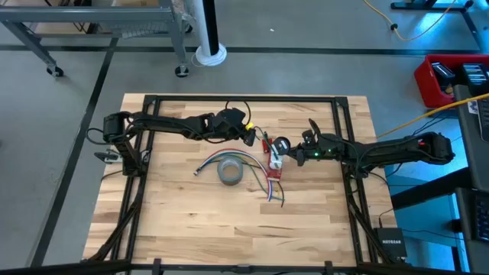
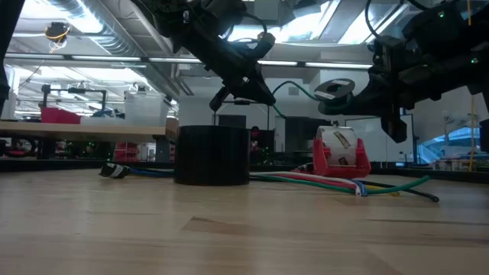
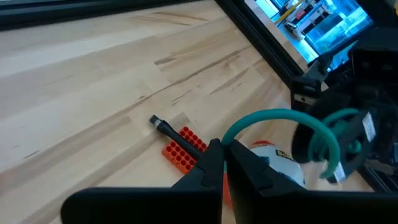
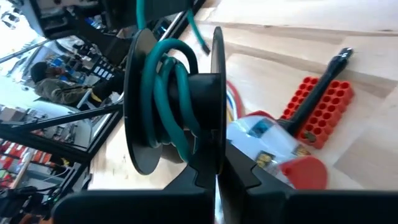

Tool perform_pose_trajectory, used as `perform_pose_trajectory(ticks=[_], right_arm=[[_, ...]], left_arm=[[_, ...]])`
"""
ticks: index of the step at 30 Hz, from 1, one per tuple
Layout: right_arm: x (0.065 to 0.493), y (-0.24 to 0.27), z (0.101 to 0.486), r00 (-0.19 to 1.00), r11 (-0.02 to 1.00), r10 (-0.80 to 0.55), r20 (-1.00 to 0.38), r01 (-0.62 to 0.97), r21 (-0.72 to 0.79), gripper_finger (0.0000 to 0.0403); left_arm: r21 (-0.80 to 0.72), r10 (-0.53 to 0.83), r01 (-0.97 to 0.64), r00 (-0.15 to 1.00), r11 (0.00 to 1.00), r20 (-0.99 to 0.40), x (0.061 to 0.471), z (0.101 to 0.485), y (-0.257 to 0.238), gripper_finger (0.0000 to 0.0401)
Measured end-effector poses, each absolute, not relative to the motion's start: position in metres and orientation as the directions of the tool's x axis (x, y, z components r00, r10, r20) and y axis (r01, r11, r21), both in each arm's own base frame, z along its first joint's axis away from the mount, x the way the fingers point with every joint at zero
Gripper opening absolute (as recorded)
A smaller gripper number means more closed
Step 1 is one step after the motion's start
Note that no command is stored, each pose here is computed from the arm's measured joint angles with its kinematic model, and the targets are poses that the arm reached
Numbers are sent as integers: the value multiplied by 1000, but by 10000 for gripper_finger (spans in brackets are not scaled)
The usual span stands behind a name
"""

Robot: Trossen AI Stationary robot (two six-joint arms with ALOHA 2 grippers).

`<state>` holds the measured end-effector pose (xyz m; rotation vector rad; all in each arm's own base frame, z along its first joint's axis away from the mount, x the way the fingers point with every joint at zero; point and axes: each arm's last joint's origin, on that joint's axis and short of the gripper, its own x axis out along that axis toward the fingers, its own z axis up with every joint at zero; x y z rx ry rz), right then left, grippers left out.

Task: Coil cords
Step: Coil the green wire into the spool

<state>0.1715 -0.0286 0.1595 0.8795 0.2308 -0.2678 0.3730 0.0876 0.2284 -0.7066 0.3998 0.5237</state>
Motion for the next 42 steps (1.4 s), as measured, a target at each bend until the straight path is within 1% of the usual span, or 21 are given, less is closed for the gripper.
perform_pose_trajectory(ticks=[7,12,15,19,25,28,30,33,38,42], right_arm=[[175,-28,160,958,603,-83,-276,269,751,3],[176,-27,161,961,589,-56,-271,251,768,3],[175,-27,161,961,562,-58,-271,256,787,3],[175,-29,160,953,539,-114,-279,295,789,3],[174,-33,160,925,513,-255,-282,377,771,3],[173,-34,157,900,501,-302,-315,431,751,3],[173,-35,156,877,496,-325,-353,476,726,3],[174,-36,156,851,502,-348,-394,524,688,3],[174,-37,157,831,509,-386,-399,553,660,3],[174,-37,158,825,505,-404,-394,561,656,3]], left_arm=[[-537,324,-593,794,600,-515,368,228,108,0],[-493,333,-590,790,639,-514,366,229,113,0],[-464,376,-614,775,639,-507,366,229,113,0],[-516,374,-602,792,609,-483,368,232,114,0],[-613,256,-536,835,581,-488,370,234,110,0],[-659,175,-493,855,568,-488,371,234,108,0],[-693,121,-469,864,548,-488,370,234,109,0],[-743,54,-460,864,487,-500,367,232,113,0],[-788,27,-464,868,406,-496,365,232,118,0],[-811,22,-432,887,395,-462,368,236,115,0]])
